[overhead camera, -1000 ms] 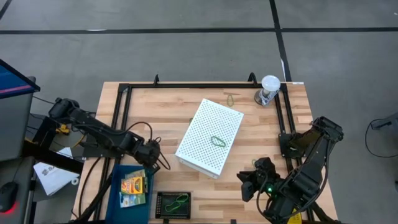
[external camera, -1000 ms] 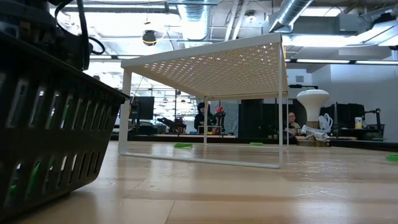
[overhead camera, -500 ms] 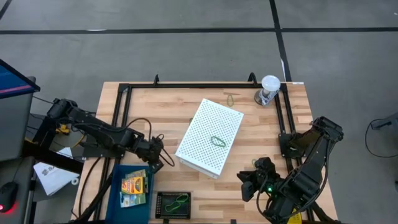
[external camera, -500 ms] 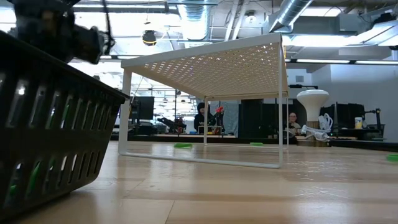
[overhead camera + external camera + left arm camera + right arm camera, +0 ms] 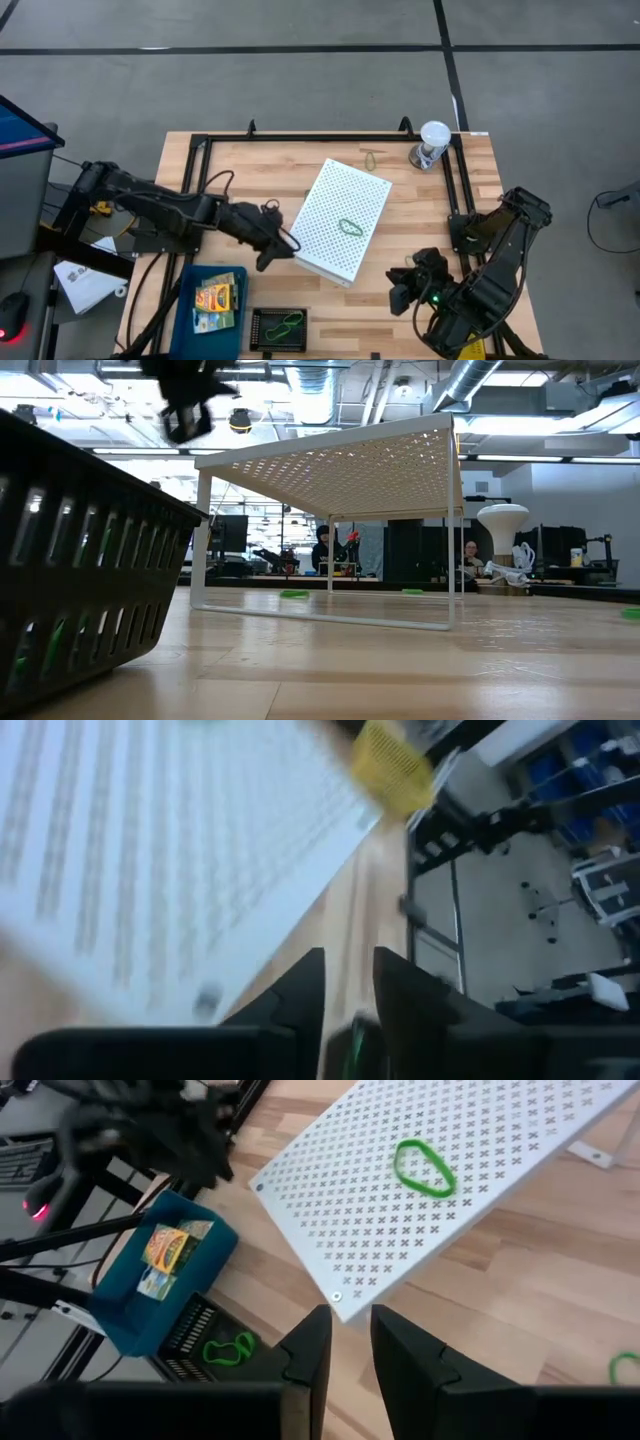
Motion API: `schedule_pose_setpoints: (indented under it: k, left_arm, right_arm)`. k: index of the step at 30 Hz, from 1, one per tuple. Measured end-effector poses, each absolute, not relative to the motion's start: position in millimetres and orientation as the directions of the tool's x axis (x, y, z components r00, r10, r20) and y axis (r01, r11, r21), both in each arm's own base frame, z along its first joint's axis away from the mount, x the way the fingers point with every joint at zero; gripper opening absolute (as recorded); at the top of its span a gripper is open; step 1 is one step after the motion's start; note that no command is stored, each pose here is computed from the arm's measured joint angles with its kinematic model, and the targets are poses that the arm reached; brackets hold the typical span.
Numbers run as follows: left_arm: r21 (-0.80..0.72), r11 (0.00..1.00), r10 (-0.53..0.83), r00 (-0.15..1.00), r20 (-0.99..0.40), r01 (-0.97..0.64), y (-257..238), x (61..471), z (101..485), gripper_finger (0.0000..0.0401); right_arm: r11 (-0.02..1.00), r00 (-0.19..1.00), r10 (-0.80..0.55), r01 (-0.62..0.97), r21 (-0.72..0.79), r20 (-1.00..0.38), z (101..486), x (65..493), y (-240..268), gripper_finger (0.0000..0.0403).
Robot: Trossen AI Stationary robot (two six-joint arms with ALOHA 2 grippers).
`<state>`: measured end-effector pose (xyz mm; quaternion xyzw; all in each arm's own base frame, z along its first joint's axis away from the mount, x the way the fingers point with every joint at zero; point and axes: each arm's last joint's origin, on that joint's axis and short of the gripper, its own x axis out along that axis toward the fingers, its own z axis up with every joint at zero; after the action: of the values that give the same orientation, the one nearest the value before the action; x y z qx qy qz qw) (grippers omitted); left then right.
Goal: Pick & Place Office Desk Supplies
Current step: Put the green rubber band into the black bin
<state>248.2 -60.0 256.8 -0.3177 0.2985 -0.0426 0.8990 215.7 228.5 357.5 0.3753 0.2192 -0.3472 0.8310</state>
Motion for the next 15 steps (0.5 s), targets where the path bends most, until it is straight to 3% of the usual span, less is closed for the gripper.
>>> schedule_pose_setpoints:
  k: [7, 15]
  left_arm:
    - [-0.475, 0.877, -0.161, 0.89, -0.426, -0.069, -39, 264, 294, 0.0112]
    - [-0.434, 0.897, -0.147, 0.868, -0.474, -0.085, -22, 293, 289, 0.0113]
  right_arm:
    - [0.474, 0.64, -0.44, 0.761, 0.443, -0.629, 357, 220, 222, 0.0072]
    - [0.469, 0.592, -0.446, 0.793, 0.388, -0.671, 355, 217, 217, 0.0072]
